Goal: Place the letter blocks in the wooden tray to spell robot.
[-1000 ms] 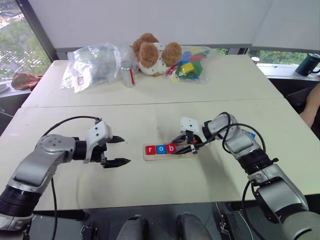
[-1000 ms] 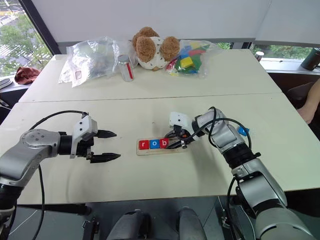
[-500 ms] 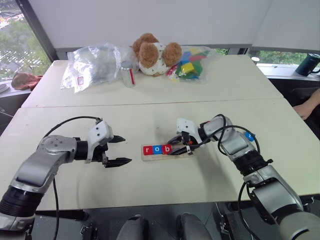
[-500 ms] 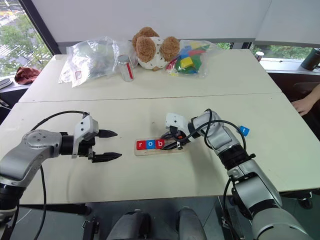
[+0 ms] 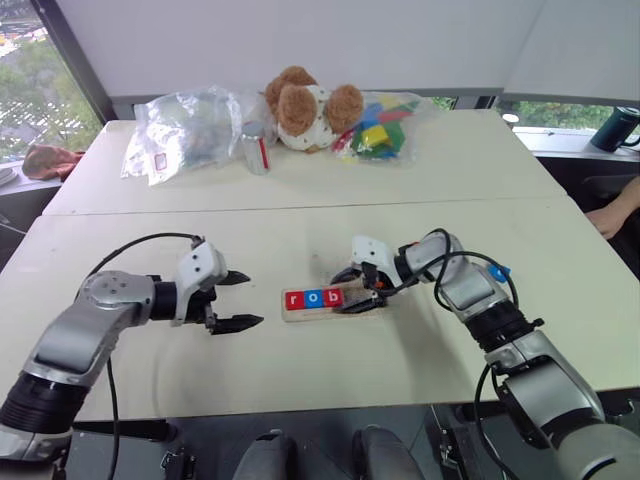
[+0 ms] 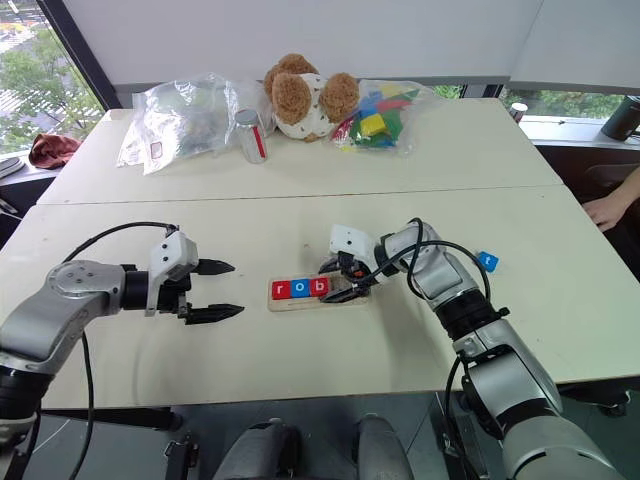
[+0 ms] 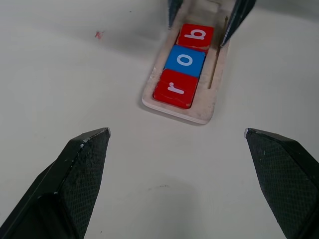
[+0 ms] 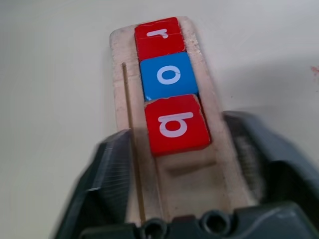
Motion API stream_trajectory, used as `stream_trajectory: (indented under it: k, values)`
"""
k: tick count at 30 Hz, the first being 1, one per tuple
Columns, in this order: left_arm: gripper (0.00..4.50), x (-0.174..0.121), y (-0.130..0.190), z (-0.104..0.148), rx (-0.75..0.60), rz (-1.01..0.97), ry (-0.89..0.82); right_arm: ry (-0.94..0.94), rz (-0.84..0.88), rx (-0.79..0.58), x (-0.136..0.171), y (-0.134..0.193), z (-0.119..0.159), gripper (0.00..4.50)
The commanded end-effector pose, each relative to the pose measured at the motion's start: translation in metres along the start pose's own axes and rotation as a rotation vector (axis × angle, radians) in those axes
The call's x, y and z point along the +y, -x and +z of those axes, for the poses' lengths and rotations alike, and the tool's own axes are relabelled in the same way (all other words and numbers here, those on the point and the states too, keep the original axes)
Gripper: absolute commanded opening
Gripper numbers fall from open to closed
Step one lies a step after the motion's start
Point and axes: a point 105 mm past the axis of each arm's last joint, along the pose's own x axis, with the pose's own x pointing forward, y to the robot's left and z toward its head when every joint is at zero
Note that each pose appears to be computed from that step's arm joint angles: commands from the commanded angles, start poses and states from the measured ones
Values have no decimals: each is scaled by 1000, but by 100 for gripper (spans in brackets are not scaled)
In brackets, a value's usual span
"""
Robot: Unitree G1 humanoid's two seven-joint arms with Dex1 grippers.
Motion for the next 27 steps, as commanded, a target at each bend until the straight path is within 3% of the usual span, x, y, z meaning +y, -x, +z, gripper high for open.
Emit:
stream_trajectory:
  k: [1,9,18,27]
  values:
    - [450,3,3,9,-19,16,-40,30,-23,-26,-5,4,12,445]
    - [450,4,3,11,-25,17,-42,29,-104,-85,-12,18,27,445]
    - [450,8,0,14,-30,8,-47,40,-92,-62,-3,5,19,445]
    - [450,8,-1,14,-34,7,-47,41,-128,-28,-15,7,10,445]
